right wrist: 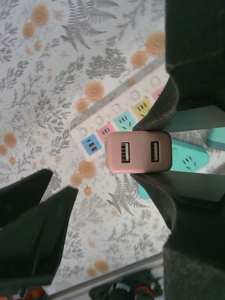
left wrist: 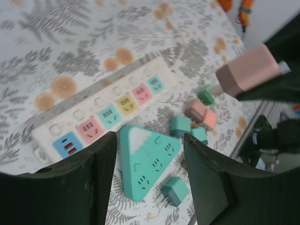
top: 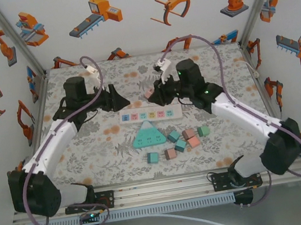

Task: Pull the plug off the socket

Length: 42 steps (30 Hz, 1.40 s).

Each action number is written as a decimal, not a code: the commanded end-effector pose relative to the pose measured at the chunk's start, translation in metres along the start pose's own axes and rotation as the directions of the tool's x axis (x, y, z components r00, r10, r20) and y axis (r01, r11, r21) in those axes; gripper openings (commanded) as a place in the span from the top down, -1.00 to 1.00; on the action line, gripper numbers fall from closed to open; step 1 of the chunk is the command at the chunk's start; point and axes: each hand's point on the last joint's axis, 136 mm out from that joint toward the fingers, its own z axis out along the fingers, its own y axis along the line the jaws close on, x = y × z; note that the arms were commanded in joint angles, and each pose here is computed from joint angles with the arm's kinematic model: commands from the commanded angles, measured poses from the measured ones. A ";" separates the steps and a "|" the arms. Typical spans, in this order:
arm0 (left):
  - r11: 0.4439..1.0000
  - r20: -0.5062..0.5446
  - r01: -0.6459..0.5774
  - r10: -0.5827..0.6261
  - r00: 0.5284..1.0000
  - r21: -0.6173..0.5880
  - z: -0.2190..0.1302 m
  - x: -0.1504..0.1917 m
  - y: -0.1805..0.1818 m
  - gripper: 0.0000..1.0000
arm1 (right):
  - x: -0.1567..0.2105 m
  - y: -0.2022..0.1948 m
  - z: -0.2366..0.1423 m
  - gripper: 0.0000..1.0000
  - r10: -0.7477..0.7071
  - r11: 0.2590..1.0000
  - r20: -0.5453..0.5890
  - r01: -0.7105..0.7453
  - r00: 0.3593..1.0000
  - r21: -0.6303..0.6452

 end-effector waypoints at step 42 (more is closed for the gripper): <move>0.603 -0.048 -0.556 0.701 0.711 0.572 0.006 0.135 -0.153 -0.94 | 0.295 -0.016 -0.086 0.46 0.856 0.492 -0.061 -0.774 0.513 0.398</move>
